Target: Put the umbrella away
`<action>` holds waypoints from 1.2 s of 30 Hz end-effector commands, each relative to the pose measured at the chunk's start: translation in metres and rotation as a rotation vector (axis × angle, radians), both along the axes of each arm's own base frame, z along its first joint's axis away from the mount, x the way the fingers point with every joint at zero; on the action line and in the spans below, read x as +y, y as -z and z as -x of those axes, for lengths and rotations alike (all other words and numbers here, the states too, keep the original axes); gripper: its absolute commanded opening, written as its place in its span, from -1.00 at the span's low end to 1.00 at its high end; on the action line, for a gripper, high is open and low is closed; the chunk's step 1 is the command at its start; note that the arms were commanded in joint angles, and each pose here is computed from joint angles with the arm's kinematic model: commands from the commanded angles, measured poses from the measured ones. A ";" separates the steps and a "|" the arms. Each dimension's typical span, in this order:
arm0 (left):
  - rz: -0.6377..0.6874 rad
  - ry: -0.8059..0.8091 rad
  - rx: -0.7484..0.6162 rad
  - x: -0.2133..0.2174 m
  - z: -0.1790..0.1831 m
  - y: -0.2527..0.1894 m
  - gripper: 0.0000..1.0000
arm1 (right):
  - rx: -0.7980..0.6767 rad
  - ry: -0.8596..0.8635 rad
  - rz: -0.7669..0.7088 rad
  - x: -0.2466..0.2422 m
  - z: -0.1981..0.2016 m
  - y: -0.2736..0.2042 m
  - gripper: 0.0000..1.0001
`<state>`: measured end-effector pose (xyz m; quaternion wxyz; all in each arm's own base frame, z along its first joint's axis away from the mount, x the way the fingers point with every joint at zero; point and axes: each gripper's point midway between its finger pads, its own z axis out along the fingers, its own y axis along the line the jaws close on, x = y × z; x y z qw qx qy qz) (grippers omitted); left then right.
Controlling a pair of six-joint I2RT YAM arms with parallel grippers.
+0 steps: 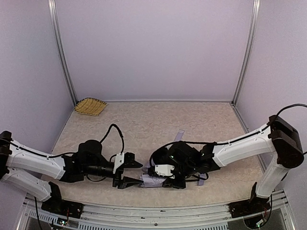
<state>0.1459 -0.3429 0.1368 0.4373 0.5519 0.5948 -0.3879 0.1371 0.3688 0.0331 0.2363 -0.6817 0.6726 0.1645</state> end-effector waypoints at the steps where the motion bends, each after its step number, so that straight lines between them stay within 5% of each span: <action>1: -0.008 -0.076 -0.329 0.003 0.008 -0.004 0.30 | 0.514 -0.030 0.163 -0.041 0.065 0.044 -0.88; 10: -0.232 -0.075 -0.503 -0.005 0.001 0.037 0.42 | 0.779 0.011 0.273 -0.054 0.058 0.060 -0.81; 22: -0.535 -0.072 -0.477 -0.023 -0.037 0.106 0.22 | 0.757 0.033 0.217 -0.041 0.022 0.066 -0.64; 31: -0.719 0.038 -0.203 -0.015 -0.017 0.147 -0.54 | 0.526 0.143 0.022 -0.020 -0.032 0.024 0.27; 36: -0.780 0.071 -0.043 -0.019 -0.008 0.160 -0.67 | 0.364 0.189 -0.145 -0.020 -0.046 -0.024 0.67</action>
